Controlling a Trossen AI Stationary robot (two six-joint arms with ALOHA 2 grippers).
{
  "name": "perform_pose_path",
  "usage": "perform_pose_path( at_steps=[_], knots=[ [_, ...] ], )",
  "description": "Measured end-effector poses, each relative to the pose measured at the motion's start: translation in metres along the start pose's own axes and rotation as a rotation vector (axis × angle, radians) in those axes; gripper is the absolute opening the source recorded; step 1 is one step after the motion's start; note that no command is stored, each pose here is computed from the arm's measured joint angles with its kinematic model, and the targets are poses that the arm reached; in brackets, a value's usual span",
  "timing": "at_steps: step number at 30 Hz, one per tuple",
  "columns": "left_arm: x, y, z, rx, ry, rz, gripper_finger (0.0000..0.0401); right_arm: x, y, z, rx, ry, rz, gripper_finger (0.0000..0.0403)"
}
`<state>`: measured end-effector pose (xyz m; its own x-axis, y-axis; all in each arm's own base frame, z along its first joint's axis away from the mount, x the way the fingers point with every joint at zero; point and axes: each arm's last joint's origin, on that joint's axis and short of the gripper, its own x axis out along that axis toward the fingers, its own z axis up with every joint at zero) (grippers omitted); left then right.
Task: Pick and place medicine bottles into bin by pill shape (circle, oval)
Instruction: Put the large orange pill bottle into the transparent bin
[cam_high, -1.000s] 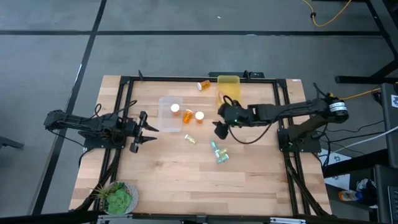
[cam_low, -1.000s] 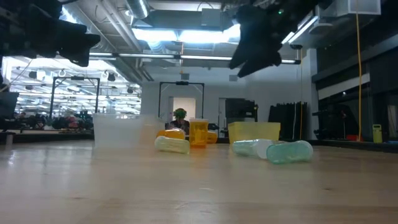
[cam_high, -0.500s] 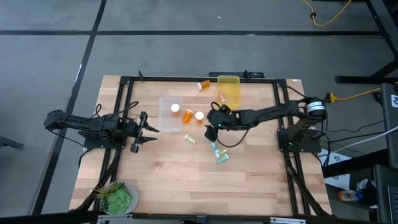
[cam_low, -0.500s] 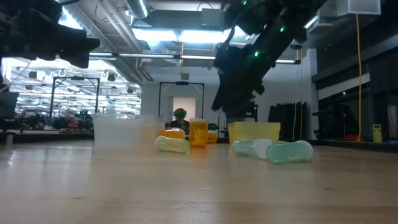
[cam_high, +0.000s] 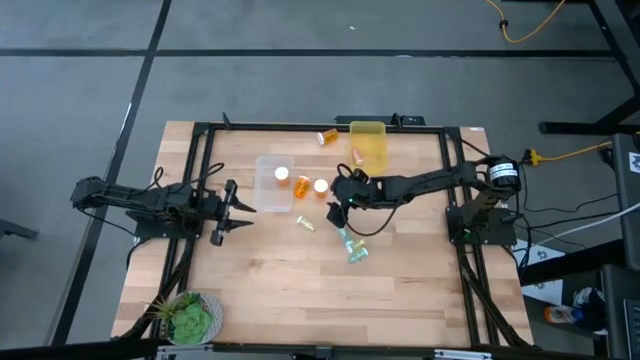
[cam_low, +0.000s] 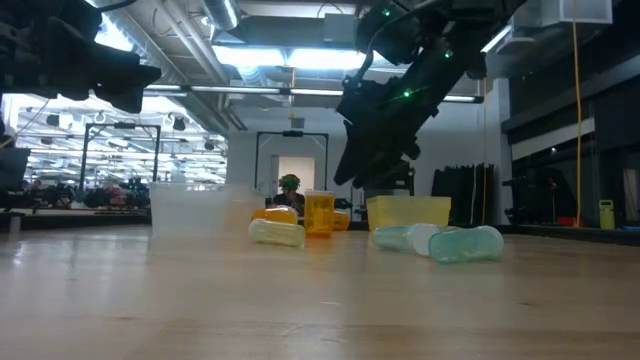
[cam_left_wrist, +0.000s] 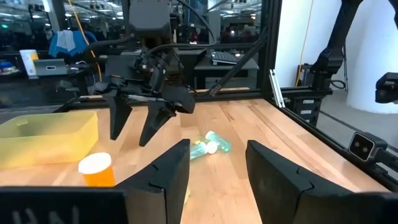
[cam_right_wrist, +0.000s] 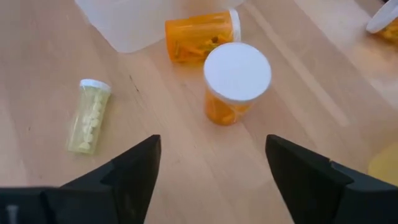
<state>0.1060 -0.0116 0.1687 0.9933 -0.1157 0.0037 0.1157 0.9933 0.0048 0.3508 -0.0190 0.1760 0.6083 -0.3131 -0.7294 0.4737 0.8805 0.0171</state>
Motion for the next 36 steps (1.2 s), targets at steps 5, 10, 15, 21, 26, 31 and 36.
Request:
perform_pose_path(
  at_steps=[5,10,15,21,26,31,36],
  knots=[
    [0.000,0.000,0.000,-0.001,0.000,0.000,0.0149,0.001,-0.004,0.002,0.005,-0.020,-0.055,0.0323],
    [0.000,0.001,0.000,-0.001,0.000,0.022,0.0149,0.009,-0.006,0.000,0.065,-0.004,-0.044,0.0327],
    [0.000,0.001,0.000,-0.002,0.002,0.050,0.0149,0.030,-0.009,-0.007,0.045,0.008,-0.055,0.0327],
    [0.000,0.001,0.000,-0.002,0.004,0.050,0.0149,0.050,-0.018,-0.005,0.061,-0.027,-0.040,0.0327],
    [0.000,0.001,-0.002,-0.002,0.016,0.050,0.0149,0.062,-0.024,-0.003,0.057,-0.078,-0.032,0.0327],
    [0.000,0.001,-0.004,-0.001,0.038,0.050,0.0149,0.068,-0.026,0.000,0.016,-0.117,-0.012,0.0327],
    [0.000,0.001,-0.004,-0.001,0.041,0.051,0.0149,0.068,-0.028,0.000,0.012,-0.113,-0.019,0.0319]
  ],
)
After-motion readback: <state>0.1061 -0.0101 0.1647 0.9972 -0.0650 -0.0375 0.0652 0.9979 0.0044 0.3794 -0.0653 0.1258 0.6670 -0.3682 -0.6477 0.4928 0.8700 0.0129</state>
